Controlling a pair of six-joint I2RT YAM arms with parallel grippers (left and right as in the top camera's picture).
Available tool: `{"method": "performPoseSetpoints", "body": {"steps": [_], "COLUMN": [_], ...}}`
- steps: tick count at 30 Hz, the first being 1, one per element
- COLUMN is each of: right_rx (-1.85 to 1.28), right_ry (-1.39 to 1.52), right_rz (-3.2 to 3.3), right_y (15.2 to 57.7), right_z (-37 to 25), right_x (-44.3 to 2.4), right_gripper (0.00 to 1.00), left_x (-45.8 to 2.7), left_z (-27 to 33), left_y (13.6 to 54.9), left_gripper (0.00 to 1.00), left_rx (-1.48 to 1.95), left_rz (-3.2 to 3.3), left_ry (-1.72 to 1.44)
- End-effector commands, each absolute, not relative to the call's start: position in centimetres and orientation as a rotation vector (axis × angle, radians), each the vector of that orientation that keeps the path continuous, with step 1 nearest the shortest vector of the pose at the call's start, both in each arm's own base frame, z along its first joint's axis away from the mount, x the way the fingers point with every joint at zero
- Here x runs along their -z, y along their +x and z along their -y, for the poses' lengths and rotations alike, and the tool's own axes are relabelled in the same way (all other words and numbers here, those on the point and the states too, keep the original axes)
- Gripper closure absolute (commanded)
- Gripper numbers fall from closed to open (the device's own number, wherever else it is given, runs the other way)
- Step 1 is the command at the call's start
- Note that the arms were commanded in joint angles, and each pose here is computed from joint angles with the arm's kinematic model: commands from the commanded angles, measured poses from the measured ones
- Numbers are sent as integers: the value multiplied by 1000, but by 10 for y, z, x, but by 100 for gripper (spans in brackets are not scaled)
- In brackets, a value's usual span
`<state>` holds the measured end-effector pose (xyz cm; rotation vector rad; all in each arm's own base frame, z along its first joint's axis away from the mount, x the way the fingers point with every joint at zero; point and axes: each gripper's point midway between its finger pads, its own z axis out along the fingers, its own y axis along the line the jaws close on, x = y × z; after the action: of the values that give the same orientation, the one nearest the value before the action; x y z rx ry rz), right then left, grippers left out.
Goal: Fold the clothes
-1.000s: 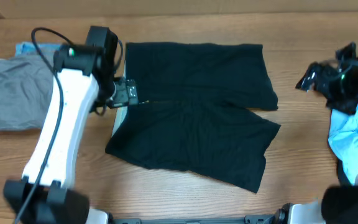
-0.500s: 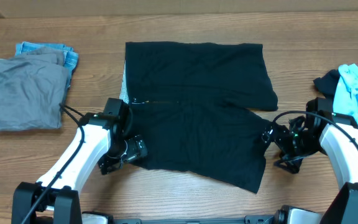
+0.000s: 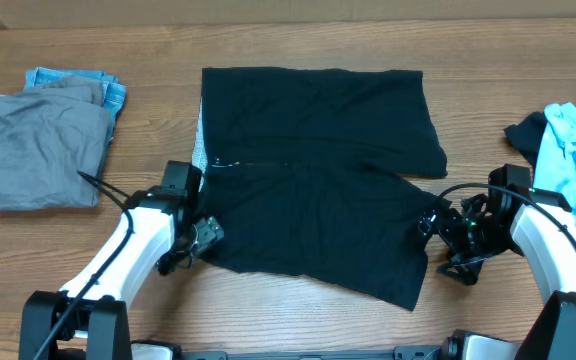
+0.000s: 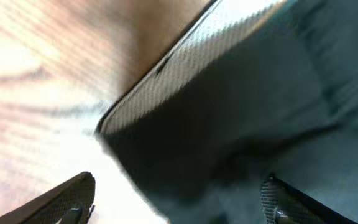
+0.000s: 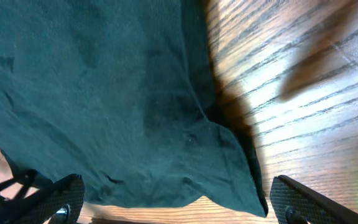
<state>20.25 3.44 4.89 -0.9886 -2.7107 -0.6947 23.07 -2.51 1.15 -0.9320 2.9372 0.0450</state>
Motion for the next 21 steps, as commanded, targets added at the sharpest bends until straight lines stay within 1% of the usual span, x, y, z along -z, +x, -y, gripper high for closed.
{"method": "performPoseSetpoints", "body": {"steps": [1,4,5,6,8,9,10,11,18,21], "right_rx": [710,712,712,712,709,703,698,693,687,726], "right_ry": [-976,-976,-976,-976,-976,-977,-977,-974,-887,-923], "right_rz": [2731,2737,2737,2737,2729,2715,2699,2687,2616,2531], "right_y": [203,205,204,204,203,199,196,193,169,153], "right_z": [-36,-36,-36,-36,-36,-37,-38,-39,-46,-57], "right_x": [-52,-51,-51,-51,-52,-52,-52,-53,-59,-49], "right_gripper": [0,0,0,0,0,0,0,0,0,1], "left_x": [-13,-13,-13,-13,-13,-13,-13,-13,-12,-11], "left_z": [17,8,7,6,6,6,6,6,10,10], "left_y": [243,248,249,250,253,255,255,255,244,238], "left_gripper": [12,13,16,19,32,55,86,96,96,96], "left_rx": [-48,-37,-34,-32,-23,-19,-19,-20,-16,-21], "left_rz": [-2861,-2823,-2815,-2811,-2799,-2794,-2794,-2795,-2865,-2887], "left_ry": [-989,-1041,-1050,-1053,-1048,-1047,-1047,-1046,-1000,-1008]}}
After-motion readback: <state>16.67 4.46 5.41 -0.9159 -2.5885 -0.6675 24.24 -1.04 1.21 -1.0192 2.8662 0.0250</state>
